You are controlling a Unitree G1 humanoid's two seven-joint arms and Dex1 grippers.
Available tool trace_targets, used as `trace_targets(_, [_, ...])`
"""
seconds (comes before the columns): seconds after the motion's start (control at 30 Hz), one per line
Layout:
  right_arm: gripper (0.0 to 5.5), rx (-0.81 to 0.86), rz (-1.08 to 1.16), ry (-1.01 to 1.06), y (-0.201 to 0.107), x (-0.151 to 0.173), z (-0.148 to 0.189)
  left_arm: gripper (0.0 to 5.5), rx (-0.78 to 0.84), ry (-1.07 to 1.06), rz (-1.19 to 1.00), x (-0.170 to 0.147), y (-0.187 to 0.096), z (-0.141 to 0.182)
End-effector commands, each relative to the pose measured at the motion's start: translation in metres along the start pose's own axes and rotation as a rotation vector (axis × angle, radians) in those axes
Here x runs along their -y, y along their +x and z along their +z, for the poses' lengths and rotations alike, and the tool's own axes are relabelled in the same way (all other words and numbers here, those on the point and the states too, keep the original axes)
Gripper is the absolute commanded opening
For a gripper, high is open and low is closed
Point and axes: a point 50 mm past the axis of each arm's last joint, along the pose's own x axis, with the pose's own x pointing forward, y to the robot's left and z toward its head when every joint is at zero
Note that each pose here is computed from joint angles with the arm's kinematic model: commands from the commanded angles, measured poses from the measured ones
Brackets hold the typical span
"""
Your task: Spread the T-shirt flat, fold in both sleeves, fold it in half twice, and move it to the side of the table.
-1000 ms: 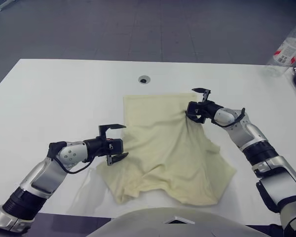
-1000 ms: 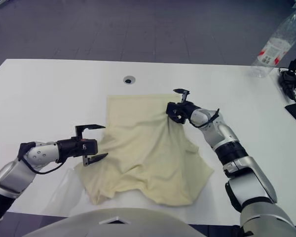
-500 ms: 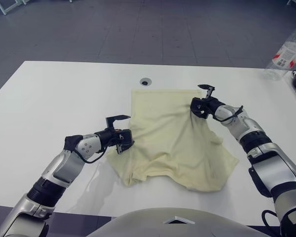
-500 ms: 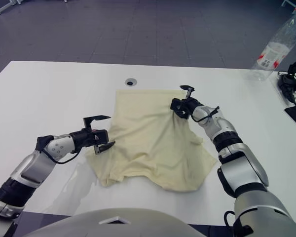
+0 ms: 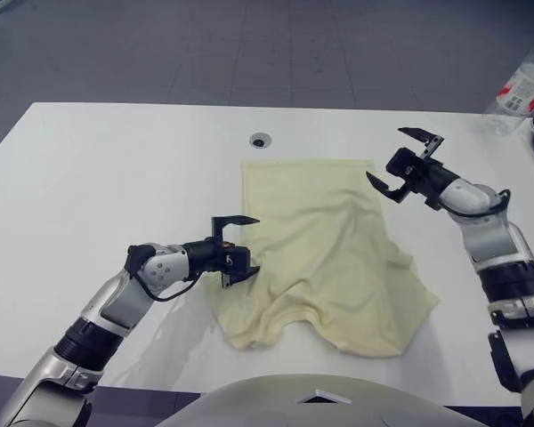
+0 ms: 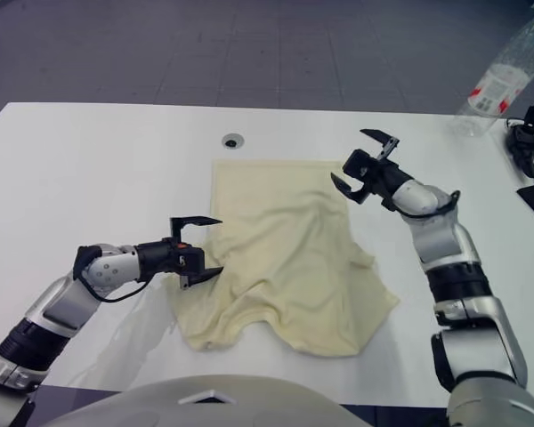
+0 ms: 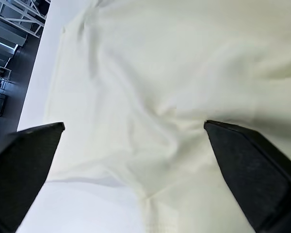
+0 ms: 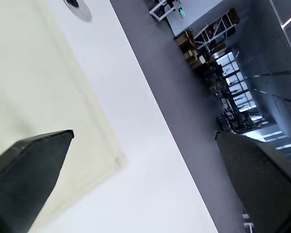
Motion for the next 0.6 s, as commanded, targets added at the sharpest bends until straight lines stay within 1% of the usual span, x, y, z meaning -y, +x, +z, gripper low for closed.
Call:
trace_targets(0.03, [5.40,0.026,0.067,0.028,-0.027,-0.005,0.012,5.36,-0.008,-0.003,-0.038,0.005,-0.011,0.004])
trace_targets(0.13, [5.40,0.056,0.161,0.070,-0.044,-0.015,0.022,5.36,-0.035,0.004,-0.022,0.002,-0.016,0.002])
trace_targets(0.23, [5.40,0.050,0.400,0.068,-0.070,-0.044,0.026,5.36,-0.111,0.026,-0.004,-0.002,-0.021,-0.011])
trace_targets(0.3, [5.40,-0.002,0.528,0.052,-0.085,-0.061,0.021,5.36,-0.158,0.047,0.008,-0.005,-0.024,-0.018])
trace_targets(0.4, [5.40,-0.104,0.684,0.021,-0.104,-0.076,0.009,5.36,-0.207,0.084,0.037,-0.007,-0.025,-0.026])
trace_targets(0.53, [5.40,-0.112,0.814,0.011,-0.116,-0.092,0.012,5.36,-0.211,0.101,0.055,-0.007,-0.023,-0.030])
trace_targets(0.6, [5.40,-0.134,0.858,-0.043,-0.117,-0.100,0.009,5.36,-0.215,0.105,0.062,-0.006,-0.024,-0.030])
